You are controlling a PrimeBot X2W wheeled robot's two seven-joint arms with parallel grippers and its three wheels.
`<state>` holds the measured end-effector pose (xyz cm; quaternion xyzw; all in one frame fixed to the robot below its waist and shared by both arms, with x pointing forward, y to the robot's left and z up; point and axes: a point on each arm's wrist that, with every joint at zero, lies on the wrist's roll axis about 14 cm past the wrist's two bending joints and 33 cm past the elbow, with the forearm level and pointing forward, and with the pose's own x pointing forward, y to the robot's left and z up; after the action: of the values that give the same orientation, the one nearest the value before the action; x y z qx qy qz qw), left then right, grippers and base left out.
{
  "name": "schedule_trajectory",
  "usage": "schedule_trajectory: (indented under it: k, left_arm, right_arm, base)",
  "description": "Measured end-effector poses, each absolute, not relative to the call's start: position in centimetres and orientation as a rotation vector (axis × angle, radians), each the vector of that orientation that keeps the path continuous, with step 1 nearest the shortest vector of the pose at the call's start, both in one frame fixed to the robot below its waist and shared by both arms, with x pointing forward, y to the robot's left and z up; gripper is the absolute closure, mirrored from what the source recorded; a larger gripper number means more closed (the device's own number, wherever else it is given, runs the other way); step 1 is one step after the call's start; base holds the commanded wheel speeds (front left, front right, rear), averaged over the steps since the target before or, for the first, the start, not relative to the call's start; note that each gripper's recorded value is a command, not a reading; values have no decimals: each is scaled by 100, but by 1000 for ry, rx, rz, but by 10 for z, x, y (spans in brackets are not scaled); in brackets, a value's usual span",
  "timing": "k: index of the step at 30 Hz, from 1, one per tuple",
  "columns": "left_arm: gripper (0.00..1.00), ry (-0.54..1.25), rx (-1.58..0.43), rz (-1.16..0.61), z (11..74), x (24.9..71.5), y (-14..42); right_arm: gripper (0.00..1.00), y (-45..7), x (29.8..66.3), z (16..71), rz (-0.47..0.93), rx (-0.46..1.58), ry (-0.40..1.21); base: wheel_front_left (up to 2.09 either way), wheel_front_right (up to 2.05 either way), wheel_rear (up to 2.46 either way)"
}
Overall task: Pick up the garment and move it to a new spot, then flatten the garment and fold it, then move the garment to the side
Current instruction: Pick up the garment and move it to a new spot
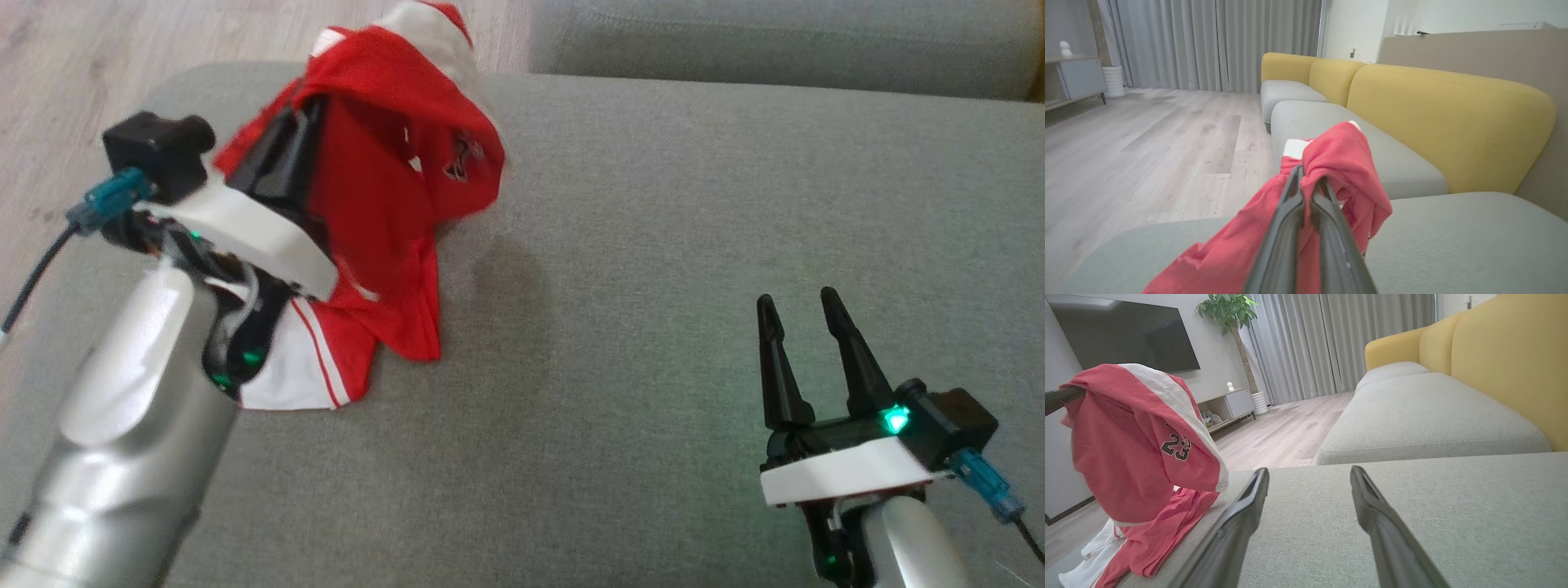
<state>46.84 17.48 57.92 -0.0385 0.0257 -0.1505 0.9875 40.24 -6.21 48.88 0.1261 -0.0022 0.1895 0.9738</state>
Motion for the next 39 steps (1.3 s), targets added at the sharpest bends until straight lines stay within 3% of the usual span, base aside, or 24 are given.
schedule_trajectory:
  k: [11, 24, 25, 26, 27, 28, 34, 39]
  left_arm:
    - [100, 24, -180, -490, 619, 450, 85]
    - [100, 89, 70, -790, 574, 456, -66]
    - [93, 82, 89, -812, 572, 456, -77]
    - [93, 75, 117, -836, 568, 456, -87]
    - [20, 75, 125, -855, 564, 456, -97]
    - [0, 92, 131, -877, 557, 454, -106]
    - [0, 129, 87, -1007, 537, 431, -145]
    - [0, 96, 41, -891, 534, 446, -110]
  right_arm:
    - [0, -86, 396, 495, 313, 267, -25]
    - [0, -161, 377, 513, 93, 285, -96]
    - [0, -168, 374, 514, 74, 286, -100]
    - [0, -174, 371, 515, 54, 286, -104]
    - [0, -180, 368, 515, 34, 285, -106]
    - [0, -186, 365, 515, 15, 283, -109]
    - [0, -209, 354, 515, -59, 270, -113]
    - [0, -205, 360, 515, -42, 267, -114]
  base:
    - [0, 0, 0]
    - [0, 0, 0]
    - [0, 0, 0]
    - [0, 0, 0]
    - [0, 0, 0]
    - [0, 0, 0]
    - [0, 0, 0]
    - [0, 0, 0]
